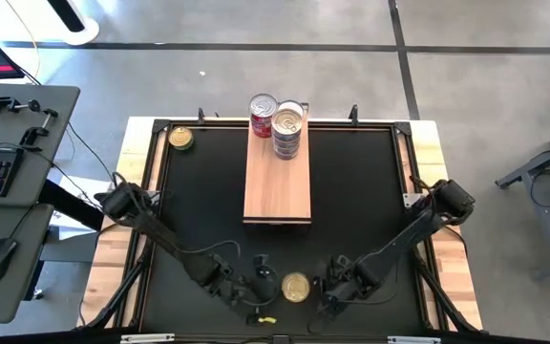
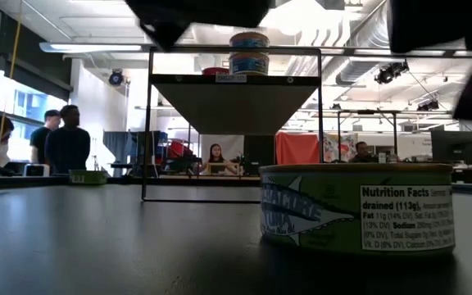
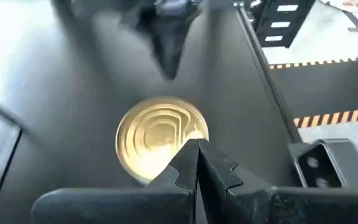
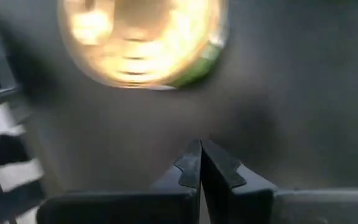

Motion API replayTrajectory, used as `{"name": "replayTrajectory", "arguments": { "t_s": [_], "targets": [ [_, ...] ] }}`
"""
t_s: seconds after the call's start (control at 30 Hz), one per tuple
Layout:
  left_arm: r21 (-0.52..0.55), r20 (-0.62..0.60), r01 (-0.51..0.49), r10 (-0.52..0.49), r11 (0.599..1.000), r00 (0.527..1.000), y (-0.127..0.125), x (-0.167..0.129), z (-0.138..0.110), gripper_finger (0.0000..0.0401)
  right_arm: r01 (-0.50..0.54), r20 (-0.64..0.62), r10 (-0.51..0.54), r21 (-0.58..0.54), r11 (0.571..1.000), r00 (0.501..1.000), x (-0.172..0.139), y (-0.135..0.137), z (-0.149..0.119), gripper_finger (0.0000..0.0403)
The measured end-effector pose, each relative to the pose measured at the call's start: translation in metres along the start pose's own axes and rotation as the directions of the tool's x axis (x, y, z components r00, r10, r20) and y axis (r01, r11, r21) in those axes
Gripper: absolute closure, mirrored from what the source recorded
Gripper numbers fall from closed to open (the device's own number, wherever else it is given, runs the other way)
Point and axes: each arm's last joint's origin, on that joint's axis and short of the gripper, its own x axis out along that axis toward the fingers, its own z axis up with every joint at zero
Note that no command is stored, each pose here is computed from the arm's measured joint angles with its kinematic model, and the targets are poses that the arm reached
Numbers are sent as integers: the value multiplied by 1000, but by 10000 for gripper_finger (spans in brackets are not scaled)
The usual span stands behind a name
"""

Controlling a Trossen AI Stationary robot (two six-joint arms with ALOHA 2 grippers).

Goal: Stack canned seafood by type on shelf
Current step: Put the green tuna can on the shelf

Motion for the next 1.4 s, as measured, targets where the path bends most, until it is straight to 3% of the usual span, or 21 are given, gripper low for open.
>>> {"name": "replayTrajectory", "arguments": {
  "t_s": [0.23, 0.4, 0.63, 1.0, 1.4],
  "targets": [
    [218, -55, -10, 23, 976, 998, 10, 35, -21, 401, 14, 11, -16, 159, 987, 1000, 18, -20, -3, 403],
    [206, -86, 19, -2, 978, 996, 17, 45, -25, 401, -106, 101, 89, 186, 977, 991, 22, -17, 11, 403],
    [217, -121, 27, 0, 976, 993, 17, 46, -30, 401, -97, 127, 75, 181, 979, 989, 23, -23, 24, 403],
    [70, -164, -19, 31, 997, 986, 12, 59, -50, 401, -122, 126, 100, 185, 975, 987, 23, -23, 30, 403],
    [145, -201, 37, -7, 989, 980, 4, 53, -55, 401, -275, 170, 251, 143, 951, 953, -6, 11, 52, 403]
  ]
}}
